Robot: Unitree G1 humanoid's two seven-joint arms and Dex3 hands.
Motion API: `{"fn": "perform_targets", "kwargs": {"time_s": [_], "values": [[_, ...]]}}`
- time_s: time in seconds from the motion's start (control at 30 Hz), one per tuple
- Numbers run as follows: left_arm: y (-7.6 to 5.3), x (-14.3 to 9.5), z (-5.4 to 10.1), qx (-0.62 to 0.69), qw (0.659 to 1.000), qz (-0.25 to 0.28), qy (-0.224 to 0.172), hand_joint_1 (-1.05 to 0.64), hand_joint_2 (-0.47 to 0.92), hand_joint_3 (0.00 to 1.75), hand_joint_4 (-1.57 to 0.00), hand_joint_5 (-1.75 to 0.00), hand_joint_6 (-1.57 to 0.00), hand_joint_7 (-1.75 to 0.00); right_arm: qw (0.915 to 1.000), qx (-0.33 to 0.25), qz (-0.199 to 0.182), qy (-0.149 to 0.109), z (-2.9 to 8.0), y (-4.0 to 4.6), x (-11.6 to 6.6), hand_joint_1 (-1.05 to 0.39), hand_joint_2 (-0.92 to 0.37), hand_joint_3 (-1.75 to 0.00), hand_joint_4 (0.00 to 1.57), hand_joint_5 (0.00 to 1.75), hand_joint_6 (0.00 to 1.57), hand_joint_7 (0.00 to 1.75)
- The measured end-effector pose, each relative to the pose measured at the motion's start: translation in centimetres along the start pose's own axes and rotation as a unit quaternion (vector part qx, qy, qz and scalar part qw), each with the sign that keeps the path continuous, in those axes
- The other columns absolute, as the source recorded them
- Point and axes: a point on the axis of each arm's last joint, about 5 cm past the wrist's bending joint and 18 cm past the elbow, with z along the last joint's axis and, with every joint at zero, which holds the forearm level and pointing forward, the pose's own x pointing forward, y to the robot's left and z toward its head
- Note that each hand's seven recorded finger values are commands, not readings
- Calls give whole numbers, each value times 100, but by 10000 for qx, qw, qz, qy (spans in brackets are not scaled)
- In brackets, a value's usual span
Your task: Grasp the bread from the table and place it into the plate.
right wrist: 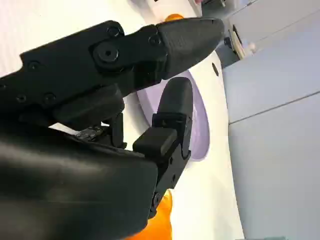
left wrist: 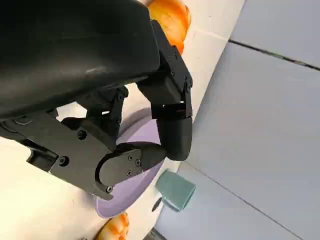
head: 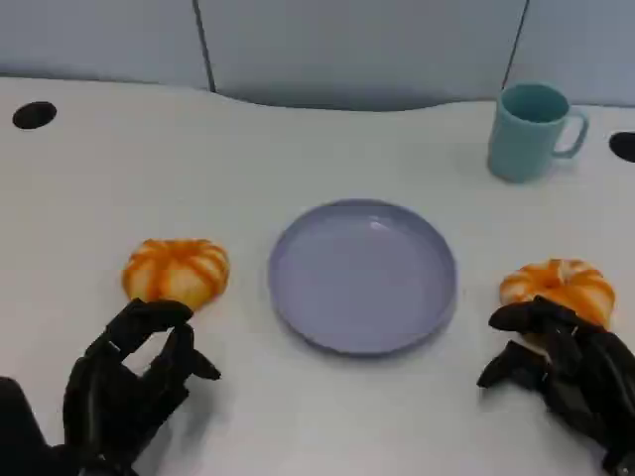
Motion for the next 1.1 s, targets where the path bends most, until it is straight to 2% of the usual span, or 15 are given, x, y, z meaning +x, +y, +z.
{"fn": "perform_targets", "kwargs": {"time_s": [0.53,0.87,1.1], "values": [[2,0,2,4,10000,1,0,-25,56,81,-75,-164,-81,-115,10000,-17,-14,-11,-2,0,-1,-43,-92,-19,70,134,73,89],[29,1,21,-16,9995,-289,102,-24,59,75,-75,-162,-82,-114,10000,11,-6,12,4,-1,3,-43,-92,-17,72,132,76,86],[28,5,24,-17,9995,-299,105,-25,59,75,-76,-161,-81,-115,10000,69,2,-15,-2,-6,7,-44,-92,-18,70,133,74,86]]}}
